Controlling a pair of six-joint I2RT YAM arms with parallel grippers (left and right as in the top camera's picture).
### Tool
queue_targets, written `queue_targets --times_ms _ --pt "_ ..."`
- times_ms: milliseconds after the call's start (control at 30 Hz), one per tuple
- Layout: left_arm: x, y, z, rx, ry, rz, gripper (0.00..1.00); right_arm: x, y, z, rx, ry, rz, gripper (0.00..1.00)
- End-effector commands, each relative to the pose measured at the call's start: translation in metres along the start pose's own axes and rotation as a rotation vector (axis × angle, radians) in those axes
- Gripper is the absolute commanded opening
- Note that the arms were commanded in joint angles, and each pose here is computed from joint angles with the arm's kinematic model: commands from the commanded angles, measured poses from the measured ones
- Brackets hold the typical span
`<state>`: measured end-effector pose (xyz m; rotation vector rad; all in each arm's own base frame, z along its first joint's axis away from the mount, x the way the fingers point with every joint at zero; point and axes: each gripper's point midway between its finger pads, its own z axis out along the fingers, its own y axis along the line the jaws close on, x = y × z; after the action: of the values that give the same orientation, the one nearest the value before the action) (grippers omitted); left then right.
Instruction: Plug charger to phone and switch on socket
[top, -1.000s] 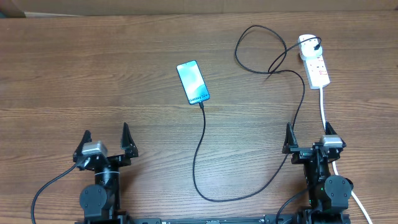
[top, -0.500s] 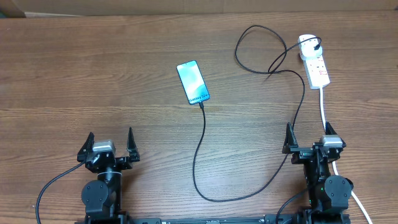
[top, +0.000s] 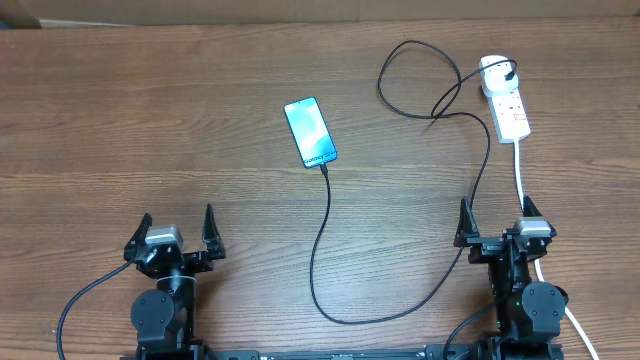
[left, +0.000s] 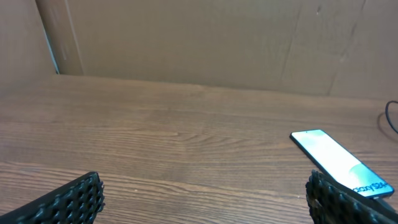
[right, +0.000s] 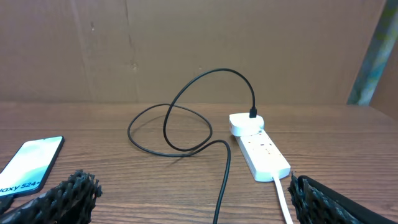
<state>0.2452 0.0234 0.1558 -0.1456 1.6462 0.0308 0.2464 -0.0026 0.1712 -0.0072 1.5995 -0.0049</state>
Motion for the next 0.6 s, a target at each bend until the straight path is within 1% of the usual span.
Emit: queue_targets --times_ms 0,200,567 --pt "0.0002 -0.0016 -0.0004 0.006 -0.004 -0.009 1.0 0.0015 -0.0004 0.0001 0.003 -0.005 -0.001 1.0" --pt "0.0005 -0.003 -0.0004 0.015 -0.003 0.05 1.0 0.0017 -0.0004 0.0001 0.003 -0.004 -0.001 1.0" --pt "0.0009 -0.0036 -0.0004 0.018 -0.001 0.05 1.0 0.0017 -0.0004 0.0001 0.003 -0.004 -0.001 1.0"
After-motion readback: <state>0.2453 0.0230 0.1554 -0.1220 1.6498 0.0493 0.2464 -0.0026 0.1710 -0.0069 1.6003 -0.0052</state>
